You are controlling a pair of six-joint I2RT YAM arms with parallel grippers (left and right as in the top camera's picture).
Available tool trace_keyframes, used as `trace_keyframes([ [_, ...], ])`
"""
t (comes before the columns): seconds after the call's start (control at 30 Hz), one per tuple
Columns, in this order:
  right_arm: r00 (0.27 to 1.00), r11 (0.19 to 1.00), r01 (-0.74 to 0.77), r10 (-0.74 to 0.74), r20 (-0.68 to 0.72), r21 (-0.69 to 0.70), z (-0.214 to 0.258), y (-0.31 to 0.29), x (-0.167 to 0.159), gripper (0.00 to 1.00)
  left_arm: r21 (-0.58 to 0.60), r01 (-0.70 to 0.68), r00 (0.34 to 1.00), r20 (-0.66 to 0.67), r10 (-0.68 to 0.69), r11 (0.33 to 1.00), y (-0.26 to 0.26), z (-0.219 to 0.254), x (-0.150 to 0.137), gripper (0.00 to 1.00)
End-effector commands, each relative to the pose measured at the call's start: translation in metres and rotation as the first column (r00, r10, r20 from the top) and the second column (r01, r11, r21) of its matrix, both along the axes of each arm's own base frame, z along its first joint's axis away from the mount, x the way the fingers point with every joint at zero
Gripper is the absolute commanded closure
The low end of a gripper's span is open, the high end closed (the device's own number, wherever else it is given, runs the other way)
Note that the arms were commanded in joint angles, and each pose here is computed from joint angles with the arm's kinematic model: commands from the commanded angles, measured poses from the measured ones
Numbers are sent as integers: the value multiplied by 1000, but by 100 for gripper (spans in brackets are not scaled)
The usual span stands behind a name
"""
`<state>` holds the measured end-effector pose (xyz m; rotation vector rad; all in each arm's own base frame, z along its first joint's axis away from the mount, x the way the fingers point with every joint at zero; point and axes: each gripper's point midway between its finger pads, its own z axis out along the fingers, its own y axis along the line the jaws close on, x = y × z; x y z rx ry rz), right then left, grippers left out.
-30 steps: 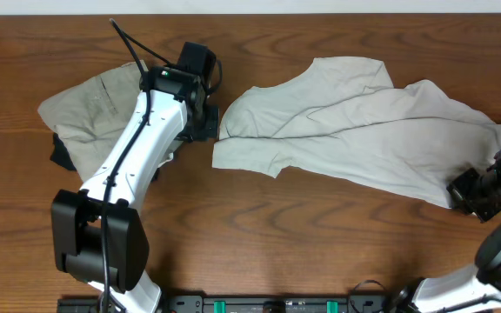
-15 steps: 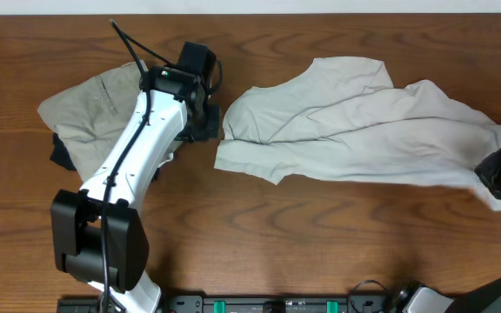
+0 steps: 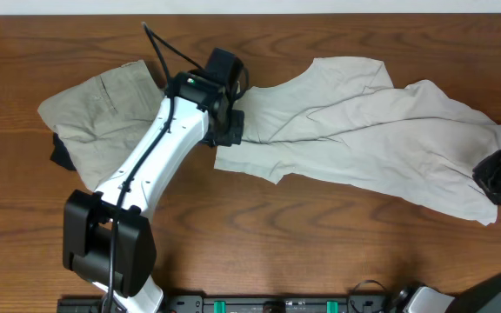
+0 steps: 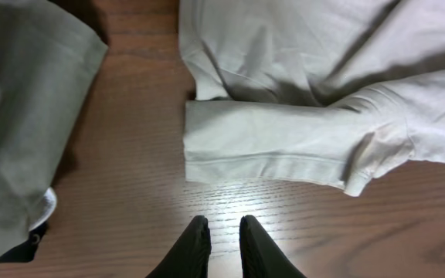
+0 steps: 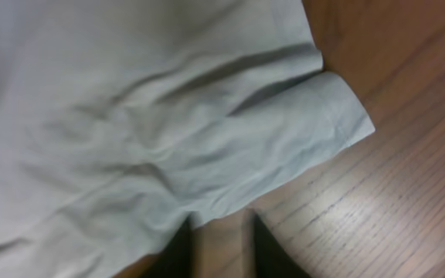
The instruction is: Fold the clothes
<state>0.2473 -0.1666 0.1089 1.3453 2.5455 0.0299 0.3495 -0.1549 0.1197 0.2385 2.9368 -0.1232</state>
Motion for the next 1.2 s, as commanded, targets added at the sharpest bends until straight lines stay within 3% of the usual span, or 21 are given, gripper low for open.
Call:
trace_keyframes([
  [0.0, 989, 999, 35, -29, -148, 33, -38, 0, -24, 41, 11, 8, 1000, -20, -8, 1000, 1, -5, -4, 83],
  [0.13, 953, 990, 138, -138, -271, -20, -56, -15, -46, 20, 23, 16, 999, -44, -15, 1000, 4, -7, -10, 73],
  [0.37, 905, 966, 255, -253, -341, -41, -77, -24, -69, 20, 34, 31, 998, -64, -29, 999, 6, -7, -15, 69],
  [0.73, 909, 944, 320, -330, -253, -82, -106, -33, -68, 45, 32, 31, 998, -59, -29, 999, 6, -7, -13, 66],
  [0.8, 925, 947, 314, -322, -201, -75, -105, -38, -56, 55, 31, 31, 998, -58, -29, 999, 6, -7, -13, 66],
  [0.87, 940, 955, 294, -296, -168, -40, -103, -35, -46, 73, 31, 31, 998, -57, -29, 999, 6, -7, -13, 66],
  [0.93, 955, 967, 256, -255, -152, -13, -100, -32, -41, 85, 31, 31, 998, -58, -29, 999, 6, -7, -13, 66],
  [1.17, 954, 968, 250, -244, -175, 13, -74, -20, -51, 99, 27, 30, 998, -48, -29, 999, 5, -7, -11, 66],
])
